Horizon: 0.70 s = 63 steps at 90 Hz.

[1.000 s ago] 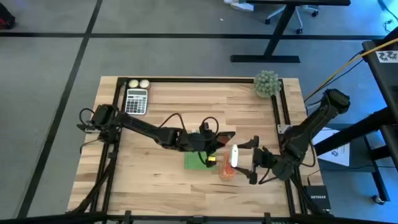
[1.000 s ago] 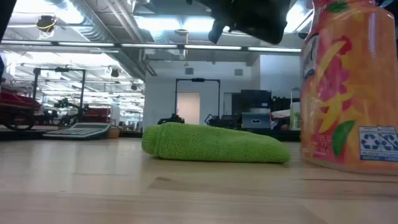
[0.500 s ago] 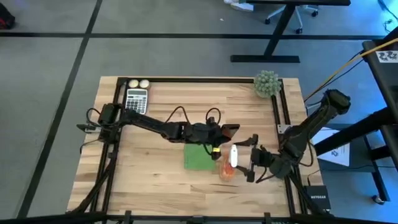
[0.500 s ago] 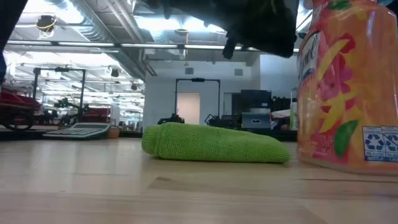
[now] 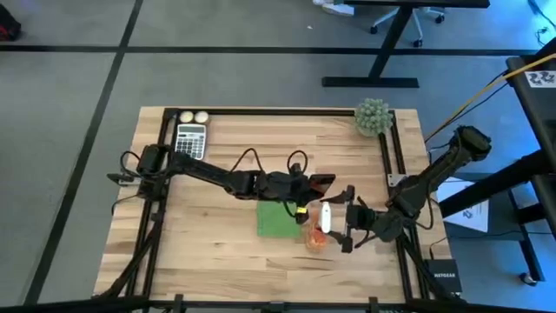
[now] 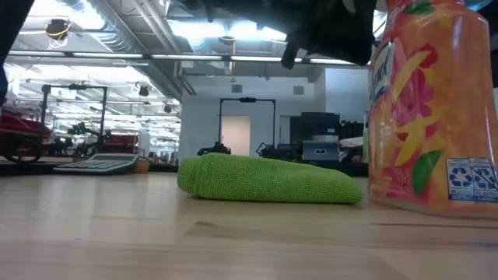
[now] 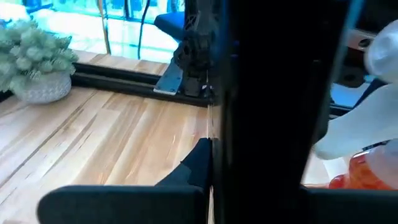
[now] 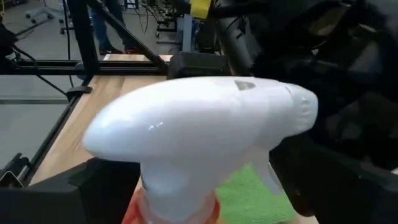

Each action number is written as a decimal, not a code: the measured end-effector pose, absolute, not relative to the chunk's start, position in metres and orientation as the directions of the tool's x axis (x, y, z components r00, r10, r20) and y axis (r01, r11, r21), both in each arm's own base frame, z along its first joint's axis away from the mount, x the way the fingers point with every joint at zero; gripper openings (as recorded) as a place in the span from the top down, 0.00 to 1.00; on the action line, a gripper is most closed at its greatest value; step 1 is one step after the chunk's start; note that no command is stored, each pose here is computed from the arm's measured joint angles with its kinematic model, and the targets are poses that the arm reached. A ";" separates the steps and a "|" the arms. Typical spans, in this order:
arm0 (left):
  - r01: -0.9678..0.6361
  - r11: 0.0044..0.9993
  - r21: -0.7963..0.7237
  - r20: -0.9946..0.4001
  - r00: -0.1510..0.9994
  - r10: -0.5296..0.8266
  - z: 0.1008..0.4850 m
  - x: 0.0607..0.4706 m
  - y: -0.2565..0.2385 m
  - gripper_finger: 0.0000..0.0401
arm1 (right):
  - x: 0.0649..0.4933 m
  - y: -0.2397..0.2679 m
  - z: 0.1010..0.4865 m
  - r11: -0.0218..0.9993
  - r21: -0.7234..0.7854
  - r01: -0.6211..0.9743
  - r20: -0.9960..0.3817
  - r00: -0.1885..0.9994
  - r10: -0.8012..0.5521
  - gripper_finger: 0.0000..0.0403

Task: Apply microfiber cloth
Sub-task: Spray the black cellphone using the spray bottle

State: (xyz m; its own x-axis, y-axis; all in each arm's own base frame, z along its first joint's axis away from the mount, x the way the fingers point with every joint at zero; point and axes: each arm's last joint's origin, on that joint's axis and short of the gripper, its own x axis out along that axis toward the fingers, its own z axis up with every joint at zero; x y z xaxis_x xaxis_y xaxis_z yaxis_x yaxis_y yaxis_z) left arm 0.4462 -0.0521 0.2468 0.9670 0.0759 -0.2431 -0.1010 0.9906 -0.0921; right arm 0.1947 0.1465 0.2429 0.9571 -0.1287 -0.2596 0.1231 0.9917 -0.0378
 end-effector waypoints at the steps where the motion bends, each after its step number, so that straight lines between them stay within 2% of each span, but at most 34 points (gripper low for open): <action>1: -0.092 0.991 -0.094 -0.240 0.968 0.067 0.247 0.446 -0.052 0.97 | 0.195 0.146 0.243 0.992 -0.038 0.123 -0.260 0.957 -0.129 0.13; 9: -0.033 0.994 -0.109 -0.228 0.974 0.008 0.249 0.447 -0.054 0.97 | 0.195 0.146 0.243 0.992 -0.038 0.122 -0.260 0.957 -0.128 0.22; 26: -0.025 0.995 -0.092 -0.228 0.974 0.003 0.249 0.447 -0.054 0.97 | 0.195 0.147 0.243 0.992 -0.038 0.122 -0.260 0.957 -0.128 0.41; 37: -0.025 0.996 -0.090 -0.228 0.974 0.004 0.249 0.447 -0.054 0.97 | 0.195 0.147 0.243 0.993 -0.034 0.116 -0.262 0.957 -0.121 0.49; 49: -0.025 0.996 -0.089 -0.227 0.974 0.004 0.249 0.447 -0.054 0.97 | 0.195 0.147 0.243 0.993 -0.035 0.116 -0.262 0.957 -0.121 0.51; 63: -0.026 0.996 -0.087 -0.228 0.974 0.005 0.249 0.447 -0.054 0.97 | 0.195 0.146 0.243 0.990 -0.046 0.134 -0.259 0.956 -0.142 0.42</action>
State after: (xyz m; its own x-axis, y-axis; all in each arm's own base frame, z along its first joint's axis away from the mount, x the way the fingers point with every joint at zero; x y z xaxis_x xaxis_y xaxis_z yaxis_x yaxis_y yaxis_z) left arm 0.4465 -0.0542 0.2487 0.9737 0.0052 -0.2279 -0.0256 0.9959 -0.0870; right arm 0.1945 0.1460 0.2426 0.9555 -0.1415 -0.2587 0.1340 0.9899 -0.0464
